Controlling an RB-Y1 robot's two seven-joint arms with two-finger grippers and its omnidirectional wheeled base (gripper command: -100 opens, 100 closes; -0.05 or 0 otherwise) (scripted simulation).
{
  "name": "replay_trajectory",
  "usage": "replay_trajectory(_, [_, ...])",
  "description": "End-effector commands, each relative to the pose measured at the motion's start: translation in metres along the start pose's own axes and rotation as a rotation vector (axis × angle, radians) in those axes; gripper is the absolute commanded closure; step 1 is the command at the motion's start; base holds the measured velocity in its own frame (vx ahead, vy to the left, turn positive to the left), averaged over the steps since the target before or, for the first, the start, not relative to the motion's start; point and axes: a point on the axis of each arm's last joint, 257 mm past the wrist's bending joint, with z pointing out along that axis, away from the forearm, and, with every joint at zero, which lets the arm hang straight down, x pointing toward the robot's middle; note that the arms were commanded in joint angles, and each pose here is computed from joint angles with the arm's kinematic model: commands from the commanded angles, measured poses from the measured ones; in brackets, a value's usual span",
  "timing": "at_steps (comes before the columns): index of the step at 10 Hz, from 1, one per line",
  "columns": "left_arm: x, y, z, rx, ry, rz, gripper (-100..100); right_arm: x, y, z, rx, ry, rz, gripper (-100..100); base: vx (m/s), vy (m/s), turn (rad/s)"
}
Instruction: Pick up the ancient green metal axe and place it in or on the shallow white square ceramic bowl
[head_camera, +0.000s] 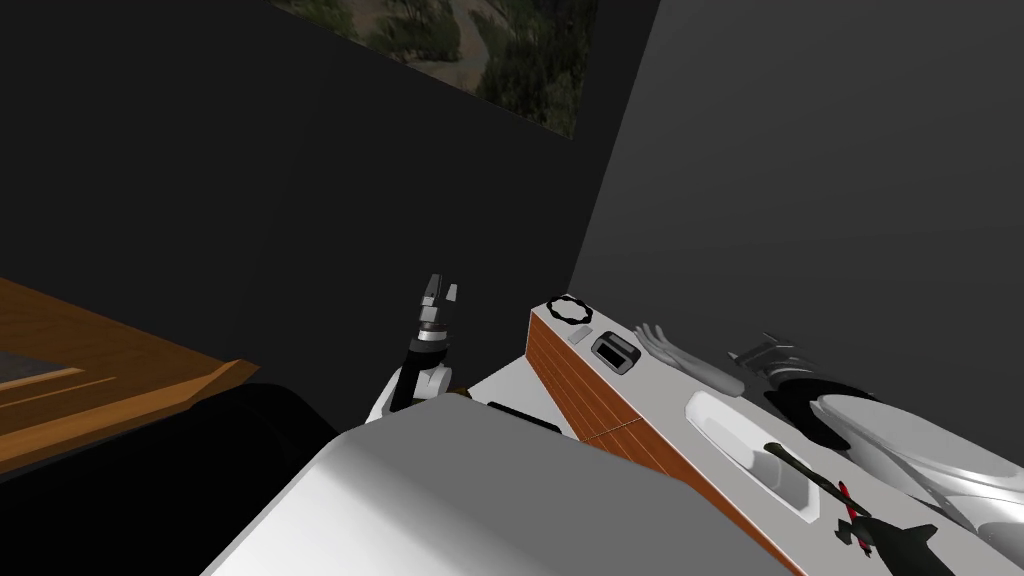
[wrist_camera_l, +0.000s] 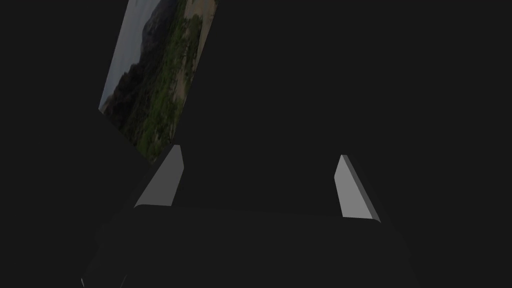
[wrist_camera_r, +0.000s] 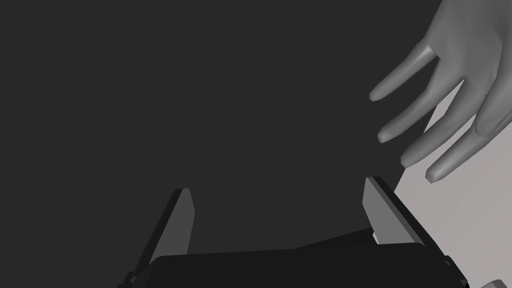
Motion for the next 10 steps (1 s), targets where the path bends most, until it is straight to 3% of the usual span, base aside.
replay_trajectory(1, [0.000,0.000,0.000,0.000,0.000,0.000,0,-0.009,0.007,-0.001,-0.029,-0.033,-0.011,-100,0.000,0.000,0.000])
replay_trajectory(3, [0.000,0.000,0.000,0.000,0.000,0.000,0,-0.010,0.006,-0.001,-0.025,-0.038,-0.087,-100,0.003,-0.001,0.000])
replay_trajectory(4, [0.000,0.000,0.000,0.000,0.000,0.000,0,0.036,0.011,-0.010,-0.067,0.021,-0.071,-100,0.018,0.002,0.126])
replay_trajectory(7, [0.000,0.000,0.000,0.000,0.000,0.000,0,0.041,0.013,-0.011,-0.088,0.022,0.004,-100,0.003,-0.001,0.008])
replay_trajectory(10, [0.000,0.000,0.000,0.000,0.000,0.000,0,0.032,0.031,-0.014,-0.165,-0.014,-0.020,-100,0.015,-0.004,0.010])
